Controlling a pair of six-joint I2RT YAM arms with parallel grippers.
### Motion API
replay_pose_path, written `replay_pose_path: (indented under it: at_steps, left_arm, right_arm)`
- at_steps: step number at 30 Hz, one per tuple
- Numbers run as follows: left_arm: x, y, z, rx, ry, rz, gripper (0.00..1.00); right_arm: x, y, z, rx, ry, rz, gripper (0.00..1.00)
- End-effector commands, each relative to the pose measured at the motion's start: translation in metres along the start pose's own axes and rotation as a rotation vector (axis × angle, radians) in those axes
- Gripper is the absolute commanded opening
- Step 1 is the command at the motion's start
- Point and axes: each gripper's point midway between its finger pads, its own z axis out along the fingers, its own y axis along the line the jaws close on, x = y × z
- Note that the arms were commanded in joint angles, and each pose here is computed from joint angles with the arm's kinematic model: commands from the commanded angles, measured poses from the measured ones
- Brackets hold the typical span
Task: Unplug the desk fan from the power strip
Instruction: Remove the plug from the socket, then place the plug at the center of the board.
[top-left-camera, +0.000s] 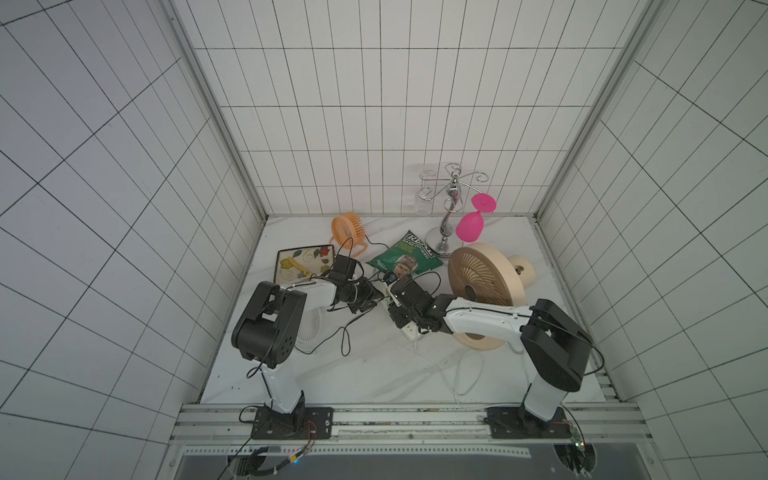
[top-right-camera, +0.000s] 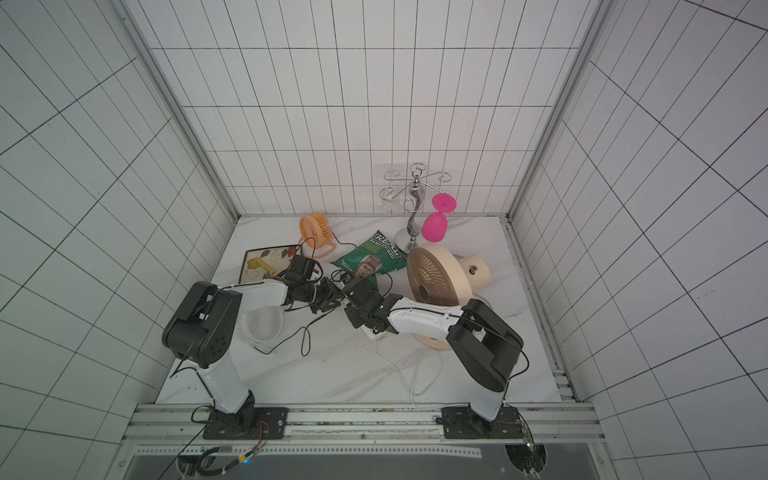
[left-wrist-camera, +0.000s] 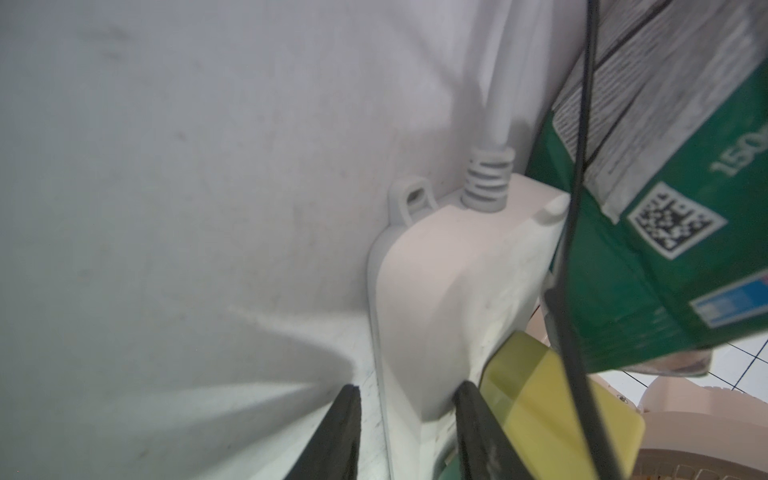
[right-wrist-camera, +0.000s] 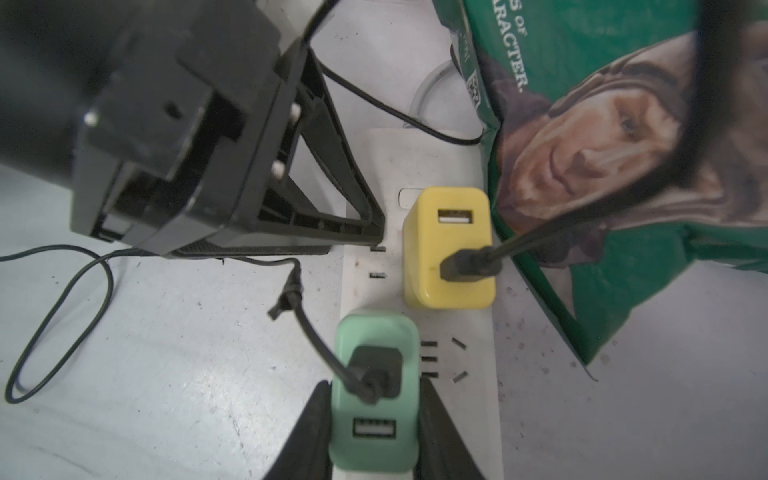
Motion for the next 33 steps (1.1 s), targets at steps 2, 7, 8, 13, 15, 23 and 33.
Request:
replay_pose_path:
  at_steps: [2,7,8,13,15,23,33]
  left_arm:
    - [0.005,0.145,0.004,-0.512,-0.086,-0.194,0.40]
    - [0.005,0.148,0.004,-0.525,-0.088,-0.197,0.40]
    - [0.004,0.145,0.003,-0.518,-0.093,-0.194,0.40]
    - [-0.015,0.095,-0.016,-0.406,-0.168,-0.132,0.44]
    - [-0.029,0.054,-0.034,-0.323,-0.225,-0.075,0.49]
    - [-0.055,-0.058,-0.104,-0.172,-0.345,0.116,0.64]
    - [-0.061,-0.044,-0.202,-0.132,-0.533,-0.035,0.63]
  right_arm:
    - [-0.099,0.011,-0.063,-0.057,-0.336,0.034,0.16]
    - [-0.101,0.012,-0.064,-0.048,-0.344,0.022,0.16]
    - [-0.099,0.012,-0.065,-0.052,-0.340,0.025,0.16]
    - [-0.084,0.012,-0.069,-0.061,-0.321,0.045,0.16]
    - [-0.069,0.018,-0.072,-0.085,-0.291,0.020,0.17]
    - [-0.023,0.058,-0.076,-0.184,-0.183,-0.100,0.18]
    - [-0.017,0.108,-0.025,-0.320,-0.041,-0.081,0.20]
